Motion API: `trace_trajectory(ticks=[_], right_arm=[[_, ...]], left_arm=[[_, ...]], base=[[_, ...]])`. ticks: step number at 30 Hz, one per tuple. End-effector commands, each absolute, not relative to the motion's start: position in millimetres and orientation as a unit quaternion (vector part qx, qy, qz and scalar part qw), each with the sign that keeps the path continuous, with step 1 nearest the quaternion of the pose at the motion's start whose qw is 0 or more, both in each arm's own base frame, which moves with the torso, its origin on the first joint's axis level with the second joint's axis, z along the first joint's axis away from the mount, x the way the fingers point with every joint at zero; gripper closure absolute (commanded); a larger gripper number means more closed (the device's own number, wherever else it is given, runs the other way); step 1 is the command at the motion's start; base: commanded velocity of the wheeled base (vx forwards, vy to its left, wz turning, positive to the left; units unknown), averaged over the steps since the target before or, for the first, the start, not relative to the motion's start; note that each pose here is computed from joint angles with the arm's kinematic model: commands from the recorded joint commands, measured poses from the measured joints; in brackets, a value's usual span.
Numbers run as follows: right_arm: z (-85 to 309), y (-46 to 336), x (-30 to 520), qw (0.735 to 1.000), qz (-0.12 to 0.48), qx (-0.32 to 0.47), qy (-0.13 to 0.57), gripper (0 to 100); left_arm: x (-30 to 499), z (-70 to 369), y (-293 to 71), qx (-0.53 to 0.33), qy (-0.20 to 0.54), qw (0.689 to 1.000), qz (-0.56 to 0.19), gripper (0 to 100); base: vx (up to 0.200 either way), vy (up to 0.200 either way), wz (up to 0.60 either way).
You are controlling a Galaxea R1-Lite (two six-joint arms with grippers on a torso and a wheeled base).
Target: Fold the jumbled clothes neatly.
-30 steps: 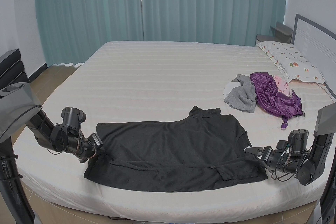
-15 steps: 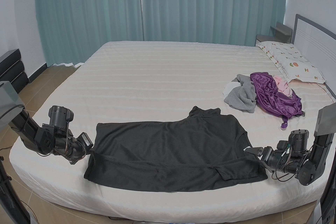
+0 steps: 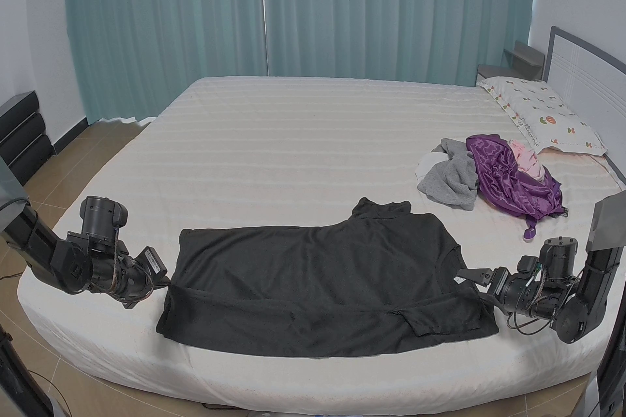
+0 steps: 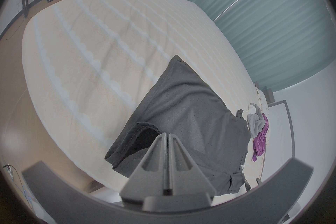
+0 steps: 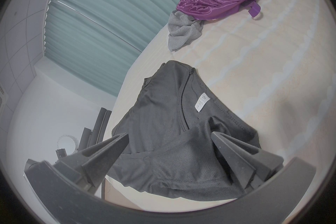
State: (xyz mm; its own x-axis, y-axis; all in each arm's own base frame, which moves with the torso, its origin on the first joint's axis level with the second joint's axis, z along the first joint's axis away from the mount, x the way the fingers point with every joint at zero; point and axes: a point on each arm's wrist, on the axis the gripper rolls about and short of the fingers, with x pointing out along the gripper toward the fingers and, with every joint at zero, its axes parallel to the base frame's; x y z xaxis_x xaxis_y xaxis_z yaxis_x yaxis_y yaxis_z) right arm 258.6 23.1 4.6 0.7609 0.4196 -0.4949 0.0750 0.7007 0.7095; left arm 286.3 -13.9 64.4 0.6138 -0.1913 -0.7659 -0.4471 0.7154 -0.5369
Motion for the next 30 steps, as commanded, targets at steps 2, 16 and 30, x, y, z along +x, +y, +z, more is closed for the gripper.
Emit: trace_trajectory(ticks=[2, 16, 30], right_arm=[[-2.4, 23.6, 264.3, 0.861, 0.103, 0.368, 0.335, 0], [-29.0, 9.0, 292.9, 0.879, 0.131, 0.314, 0.333, 0], [-40.0, 8.6, 284.7, 0.875, 0.152, 0.303, 0.346, 100]], left_arm=[[281.3, 69.4, -13.7, -0.37, 0.427, 0.821, 0.076, 100], [281.7, 68.2, -14.0, -0.374, 0.43, 0.818, 0.072, 100], [281.1, 68.7, -14.0, -0.374, 0.43, 0.818, 0.072, 100]], base=[[0.0, 0.0, 0.0], [0.0, 0.0, 0.0], [0.0, 0.0, 0.0]])
